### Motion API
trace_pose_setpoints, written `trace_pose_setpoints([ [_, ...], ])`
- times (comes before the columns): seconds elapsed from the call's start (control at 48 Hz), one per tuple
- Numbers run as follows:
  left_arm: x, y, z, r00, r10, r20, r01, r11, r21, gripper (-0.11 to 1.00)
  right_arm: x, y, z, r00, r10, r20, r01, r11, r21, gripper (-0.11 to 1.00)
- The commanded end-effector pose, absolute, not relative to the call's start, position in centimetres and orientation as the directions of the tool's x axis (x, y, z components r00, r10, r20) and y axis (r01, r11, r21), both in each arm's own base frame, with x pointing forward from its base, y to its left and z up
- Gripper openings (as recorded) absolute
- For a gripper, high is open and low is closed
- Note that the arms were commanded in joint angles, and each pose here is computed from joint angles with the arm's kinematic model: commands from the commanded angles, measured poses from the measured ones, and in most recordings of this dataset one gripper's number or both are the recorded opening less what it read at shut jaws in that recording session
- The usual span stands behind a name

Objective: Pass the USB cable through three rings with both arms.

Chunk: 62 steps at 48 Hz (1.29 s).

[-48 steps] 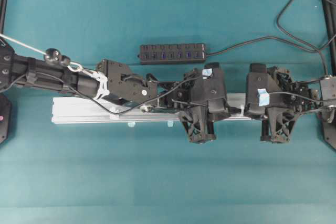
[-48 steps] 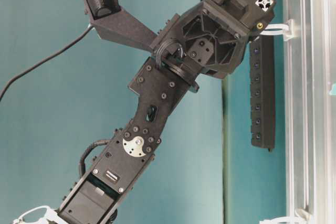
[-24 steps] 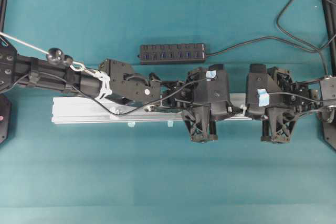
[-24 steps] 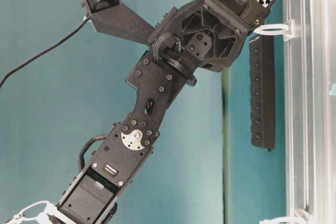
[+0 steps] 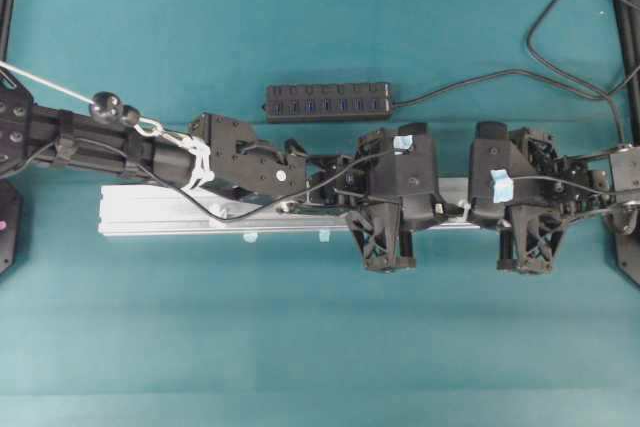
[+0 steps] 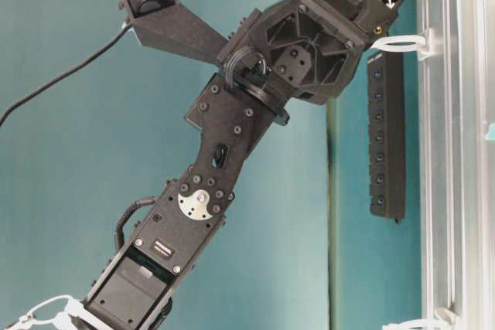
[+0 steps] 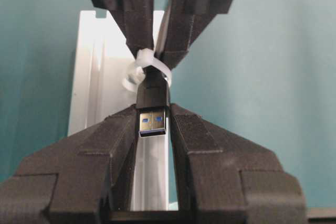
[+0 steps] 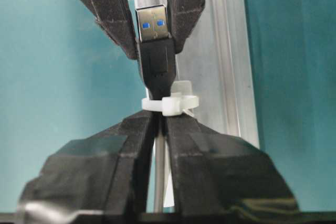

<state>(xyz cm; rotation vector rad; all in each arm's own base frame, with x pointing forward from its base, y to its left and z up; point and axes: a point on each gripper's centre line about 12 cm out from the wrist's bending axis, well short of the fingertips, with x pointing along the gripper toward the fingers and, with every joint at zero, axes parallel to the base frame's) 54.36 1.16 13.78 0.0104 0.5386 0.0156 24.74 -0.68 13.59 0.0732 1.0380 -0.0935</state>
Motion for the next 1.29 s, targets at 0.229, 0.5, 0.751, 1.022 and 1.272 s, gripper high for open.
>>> trace_pose_setpoints([
  [0.229, 54.6, 0.9, 15.0, 0.874, 0.014, -0.485, -0.005, 1.000, 0.020, 0.23, 25.1, -0.6, 14.4, 0.531, -0.040, -0.847, 0.158, 0.986, 0.052, 0.44],
  [0.5, 54.2, 0.9, 15.4, 0.874, 0.014, -0.485, -0.005, 1.000, 0.020, 0.23, 24.5, -0.8, 15.9, 0.575, -0.048, -0.817, 0.160, 0.986, 0.055, 0.78],
  [0.751, 53.0, 0.9, 15.9, 0.871, 0.014, -0.492, -0.004, 1.000, 0.021, 0.23, 23.7, -1.2, 17.1, 0.605, -0.060, -0.794, 0.172, 0.984, 0.056, 0.77],
  [1.022, 52.3, 0.8, 16.9, 0.876, 0.012, -0.482, -0.002, 1.000, 0.022, 0.23, 23.8, -1.3, 17.0, 0.608, -0.063, -0.792, 0.165, 0.985, 0.049, 0.76],
  [1.272, 52.1, 0.8, 17.9, 0.878, 0.013, -0.478, 0.000, 1.000, 0.027, 0.23, 25.3, -1.2, 17.1, 0.626, -0.059, -0.778, 0.153, 0.987, 0.048, 0.66],
])
